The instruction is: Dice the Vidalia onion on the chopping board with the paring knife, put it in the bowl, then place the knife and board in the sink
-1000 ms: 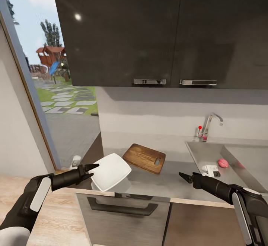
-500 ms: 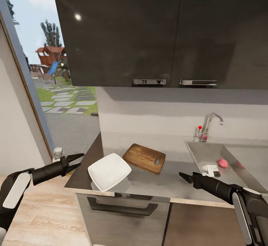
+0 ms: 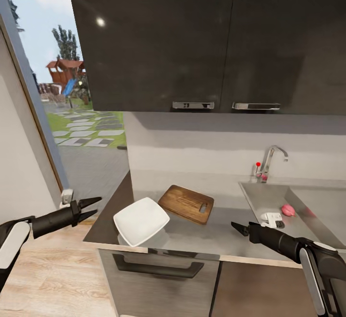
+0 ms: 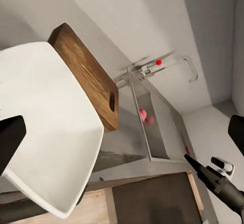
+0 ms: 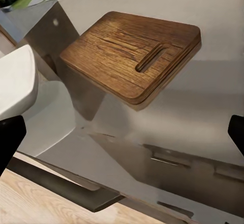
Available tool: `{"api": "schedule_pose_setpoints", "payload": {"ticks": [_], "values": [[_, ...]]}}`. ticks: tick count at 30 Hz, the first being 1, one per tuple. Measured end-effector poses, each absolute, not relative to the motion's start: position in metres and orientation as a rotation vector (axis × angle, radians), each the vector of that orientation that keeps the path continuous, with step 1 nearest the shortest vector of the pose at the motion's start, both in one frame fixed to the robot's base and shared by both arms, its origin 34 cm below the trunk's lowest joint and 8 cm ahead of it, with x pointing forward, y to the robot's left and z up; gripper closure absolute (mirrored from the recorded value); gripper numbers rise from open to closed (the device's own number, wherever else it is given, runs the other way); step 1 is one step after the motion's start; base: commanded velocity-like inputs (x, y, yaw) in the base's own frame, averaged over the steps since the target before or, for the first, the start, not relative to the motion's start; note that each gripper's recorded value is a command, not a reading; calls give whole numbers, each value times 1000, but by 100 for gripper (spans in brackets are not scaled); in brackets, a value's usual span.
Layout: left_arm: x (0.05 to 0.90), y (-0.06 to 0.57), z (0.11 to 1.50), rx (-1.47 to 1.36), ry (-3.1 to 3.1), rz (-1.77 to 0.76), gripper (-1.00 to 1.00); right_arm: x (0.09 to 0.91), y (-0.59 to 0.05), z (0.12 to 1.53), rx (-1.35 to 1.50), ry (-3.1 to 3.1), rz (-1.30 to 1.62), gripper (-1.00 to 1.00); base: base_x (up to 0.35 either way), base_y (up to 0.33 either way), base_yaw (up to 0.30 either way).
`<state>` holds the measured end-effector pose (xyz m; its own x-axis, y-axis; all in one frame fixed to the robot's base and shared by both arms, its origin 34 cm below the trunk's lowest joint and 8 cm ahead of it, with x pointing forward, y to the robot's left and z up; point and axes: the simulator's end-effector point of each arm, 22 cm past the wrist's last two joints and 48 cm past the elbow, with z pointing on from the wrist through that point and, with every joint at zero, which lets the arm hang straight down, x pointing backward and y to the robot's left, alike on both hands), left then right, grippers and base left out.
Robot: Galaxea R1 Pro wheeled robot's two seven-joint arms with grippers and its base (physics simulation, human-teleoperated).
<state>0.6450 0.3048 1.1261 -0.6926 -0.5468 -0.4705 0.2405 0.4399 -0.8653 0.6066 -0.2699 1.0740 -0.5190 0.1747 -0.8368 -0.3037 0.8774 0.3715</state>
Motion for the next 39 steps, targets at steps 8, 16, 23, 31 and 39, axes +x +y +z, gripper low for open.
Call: {"api": "schedule_pose_setpoints", "payload": {"ticks": [8,16,23,31,39], "values": [[639,299,1081,-326,2039,-1345,-100,607,-270,1073,-92,2035,594,-100,0,0,0],[634,281,1044,-368,2127,-1345,-100,606,-270,1073,-92,2036,596,-100,0,0,0],[635,267,1030,-387,2167,-1318,-100,606,-270,1073,-92,2035,596,-100,0,0,0],[636,253,1029,-381,2169,-1329,-100,607,-270,1074,-96,2029,594,-100,0,0,0],[636,247,1030,-370,2165,-1337,-100,607,-269,1075,-97,2027,597,-100,0,0,0]]}}
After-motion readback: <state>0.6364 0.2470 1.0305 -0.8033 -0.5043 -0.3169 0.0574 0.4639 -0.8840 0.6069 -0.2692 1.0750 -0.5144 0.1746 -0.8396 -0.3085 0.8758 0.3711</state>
